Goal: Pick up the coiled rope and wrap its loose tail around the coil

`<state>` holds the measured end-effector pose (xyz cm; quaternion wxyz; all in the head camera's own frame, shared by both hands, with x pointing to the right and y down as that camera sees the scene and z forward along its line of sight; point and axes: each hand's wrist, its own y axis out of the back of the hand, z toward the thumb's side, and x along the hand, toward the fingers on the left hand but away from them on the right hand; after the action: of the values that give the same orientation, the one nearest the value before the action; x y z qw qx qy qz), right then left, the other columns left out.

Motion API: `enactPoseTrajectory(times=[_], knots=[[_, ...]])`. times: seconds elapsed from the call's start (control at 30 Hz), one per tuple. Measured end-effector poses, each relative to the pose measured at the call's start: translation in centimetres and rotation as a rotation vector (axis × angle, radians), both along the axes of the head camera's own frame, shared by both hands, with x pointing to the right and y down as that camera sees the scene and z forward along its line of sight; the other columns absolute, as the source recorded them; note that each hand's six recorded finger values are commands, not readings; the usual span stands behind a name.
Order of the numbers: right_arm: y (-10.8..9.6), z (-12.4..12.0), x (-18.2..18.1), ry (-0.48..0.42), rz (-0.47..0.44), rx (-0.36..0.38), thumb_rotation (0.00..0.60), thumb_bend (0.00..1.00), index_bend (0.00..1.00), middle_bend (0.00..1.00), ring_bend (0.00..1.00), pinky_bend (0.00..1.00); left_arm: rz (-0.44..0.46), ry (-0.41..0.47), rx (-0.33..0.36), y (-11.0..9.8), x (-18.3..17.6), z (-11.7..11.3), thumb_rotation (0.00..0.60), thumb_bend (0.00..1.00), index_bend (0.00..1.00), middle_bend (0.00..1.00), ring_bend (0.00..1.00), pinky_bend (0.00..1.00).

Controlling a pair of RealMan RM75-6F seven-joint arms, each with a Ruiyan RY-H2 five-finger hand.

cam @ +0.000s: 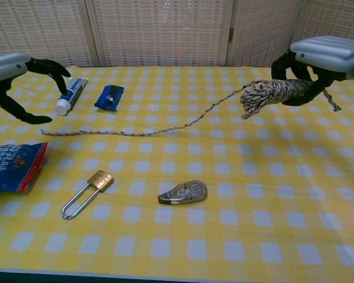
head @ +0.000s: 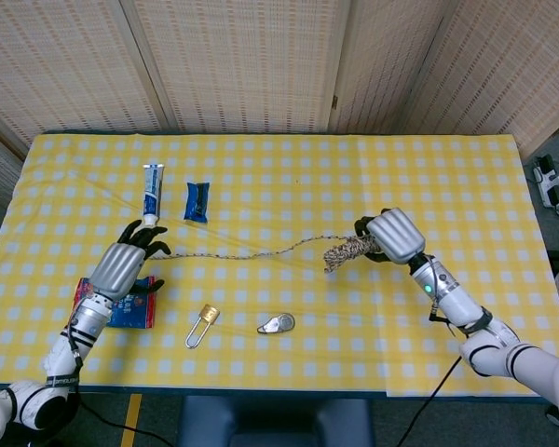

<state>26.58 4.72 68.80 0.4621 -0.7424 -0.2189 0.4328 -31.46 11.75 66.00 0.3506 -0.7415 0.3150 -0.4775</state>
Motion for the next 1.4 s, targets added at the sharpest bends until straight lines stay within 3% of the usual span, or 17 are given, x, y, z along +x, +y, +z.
enactPoseTrajectory(times=[0.23,0.47,1.4], knots=[[-0.3,0.1,0.4,0.001,0.016,0.0,0.6,0.61,0.83,0.67,0.74,0.59,-0.046,-0.084,-0.054,-1.2,0.3,4.6,0.6,0.35,0.48,0.21,0.2,0.1],[-0.5,0.0,0.4,0.002,0.019,-0.002,0.6,0.61,0.83,0.67,0.74,0.59,-0.093,-0.141,-0.088,-1.3,-0.1,7.2,0.6,0.36,0.5,0.21,0.2,0.09],[-0.5,0.3,0.4,0.004,0.018,-0.015,0.6,0.61,0.83,0.67,0.74,0.59,-0.179,-0.246,-0.151,-1.9,-1.7,10.9,0.6,0.42,0.53,0.21,0.18,0.06]])
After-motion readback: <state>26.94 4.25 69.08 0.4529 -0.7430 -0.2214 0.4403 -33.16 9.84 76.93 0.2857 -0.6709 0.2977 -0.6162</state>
